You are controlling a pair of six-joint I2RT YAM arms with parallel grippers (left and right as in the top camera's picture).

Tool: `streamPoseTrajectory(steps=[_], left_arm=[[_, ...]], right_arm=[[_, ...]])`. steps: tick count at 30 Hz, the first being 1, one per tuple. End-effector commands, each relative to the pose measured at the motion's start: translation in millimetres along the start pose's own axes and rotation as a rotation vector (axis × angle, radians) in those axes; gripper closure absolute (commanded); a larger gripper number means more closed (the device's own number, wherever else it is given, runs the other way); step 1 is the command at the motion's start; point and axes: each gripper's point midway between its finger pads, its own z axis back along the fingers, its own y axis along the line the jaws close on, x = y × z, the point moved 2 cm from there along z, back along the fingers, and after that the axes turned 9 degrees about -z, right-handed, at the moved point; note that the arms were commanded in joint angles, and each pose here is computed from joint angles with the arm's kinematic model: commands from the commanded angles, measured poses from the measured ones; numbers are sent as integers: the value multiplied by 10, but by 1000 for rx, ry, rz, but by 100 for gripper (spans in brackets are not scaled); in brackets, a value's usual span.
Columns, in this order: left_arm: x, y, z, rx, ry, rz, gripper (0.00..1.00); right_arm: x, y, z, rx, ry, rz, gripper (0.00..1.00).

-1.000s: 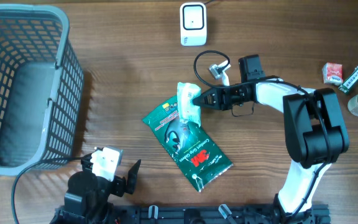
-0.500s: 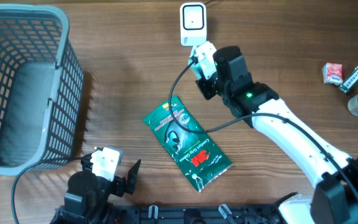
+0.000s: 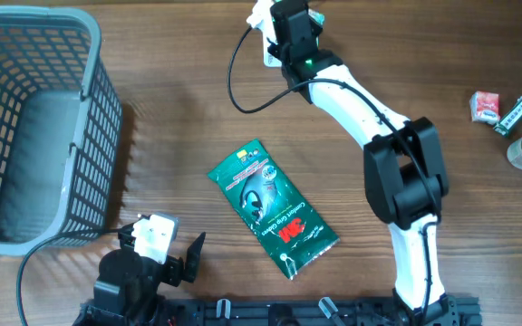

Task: Scan the item barcode
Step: 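Hold the tissue pack under the scanner, then carry the tissue pack right and release it near the other items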

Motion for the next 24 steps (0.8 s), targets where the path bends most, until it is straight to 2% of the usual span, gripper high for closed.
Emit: streamPoseTrajectory(steps=[1,5,8,10,12,16,21,24], left_arm=[[1,-7,-2,-4,-3,-12,0],[1,-7,-2,-4,-3,-12,0],[1,-7,-2,-4,-3,-12,0],[1,-7,-2,-4,-3,-12,0],[1,-7,-2,-4,-3,-12,0],[1,-7,-2,-4,-3,-12,0],[1,-7,-2,-4,-3,-12,0],[1,-7,-2,-4,-3,-12,0]], right_arm=[[-40,-64,-94,-73,34,104,96],[-64,-111,-88,-102,51,55,96],[-241,-123,-26,-74,160,-40,96],[-501,-248,90,-53,291,-252,96],[-824,-344,227,1,420,-430,96],[-1772,-812,278,-89,676,-655,96],[-2796,-1738,249,-256,760,-836,96],[-3272,-2144,290,-296,762,-908,95]])
